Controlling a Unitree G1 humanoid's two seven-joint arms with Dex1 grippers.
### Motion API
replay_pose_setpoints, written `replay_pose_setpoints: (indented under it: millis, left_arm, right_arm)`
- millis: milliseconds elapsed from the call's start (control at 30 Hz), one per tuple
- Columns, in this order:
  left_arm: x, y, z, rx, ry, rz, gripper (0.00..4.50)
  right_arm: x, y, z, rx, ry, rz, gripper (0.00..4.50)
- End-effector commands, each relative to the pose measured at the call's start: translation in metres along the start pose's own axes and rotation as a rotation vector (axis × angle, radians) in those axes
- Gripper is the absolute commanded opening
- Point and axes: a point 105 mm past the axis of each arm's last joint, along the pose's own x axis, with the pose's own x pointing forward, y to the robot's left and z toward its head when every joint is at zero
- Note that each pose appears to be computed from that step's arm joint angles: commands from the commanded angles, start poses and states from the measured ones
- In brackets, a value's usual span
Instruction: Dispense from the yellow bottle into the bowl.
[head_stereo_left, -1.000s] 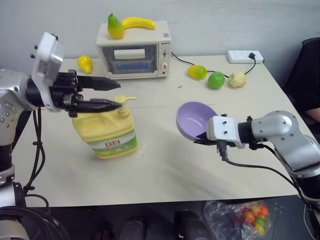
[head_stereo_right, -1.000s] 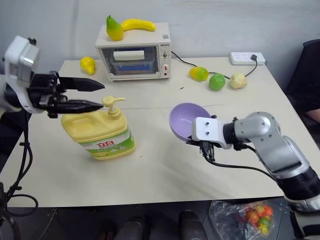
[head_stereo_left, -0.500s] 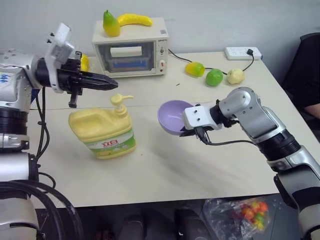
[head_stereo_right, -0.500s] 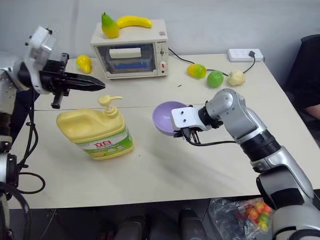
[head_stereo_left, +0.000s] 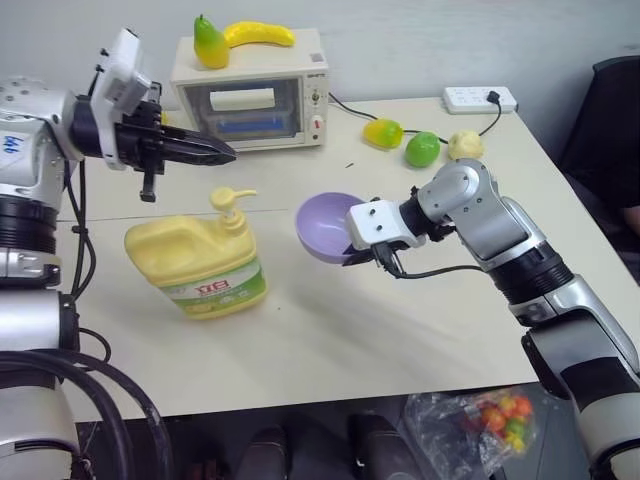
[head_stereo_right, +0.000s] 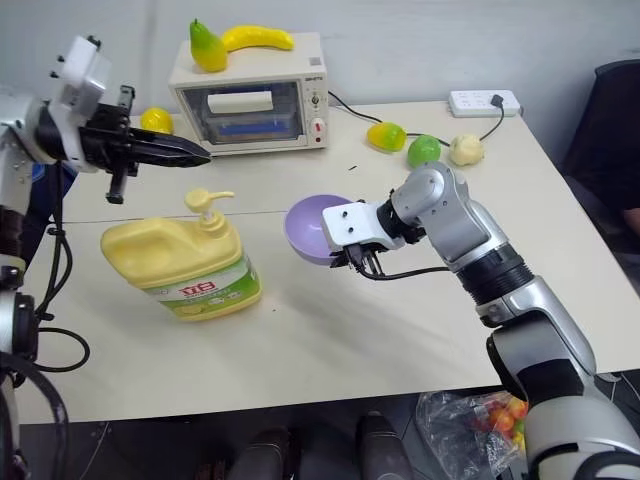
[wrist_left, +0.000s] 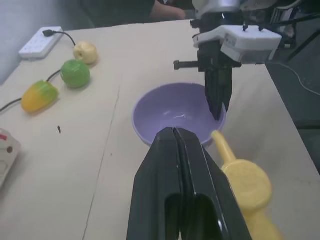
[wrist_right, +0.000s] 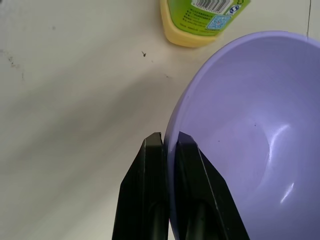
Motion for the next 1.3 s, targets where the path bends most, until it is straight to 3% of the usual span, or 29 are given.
replay_pose_setpoints:
  millis: [33, 233, 433, 833, 1300]
  left_arm:
    - [-0.006, -0.026, 0.014, 0.038, -0.010, -0.099, 0.01]
    - [-0.002, -0.044, -0.001, 0.003, 0.045, -0.030, 0.01]
    - [-0.003, -0.036, -0.006, -0.012, 0.033, 0.072, 0.01]
    - [-0.002, -0.030, -0.004, -0.009, 0.009, 0.088, 0.01]
    - [0.003, -0.032, -0.028, -0.060, 0.056, 0.101, 0.01]
  right_arm:
    - [-0.010, -0.005, 0.020, -0.066, -0.047, -0.002, 0.00]
    - [-0.012, -0.005, 0.034, -0.104, -0.077, 0.016, 0.00]
    - [-0.010, -0.002, 0.045, -0.144, -0.108, 0.044, 0.00]
    - [-0.016, -0.019, 0.068, -0.225, -0.124, 0.046, 0.00]
    - [-0.022, -0.020, 0.088, -0.270, -0.165, 0.062, 0.00]
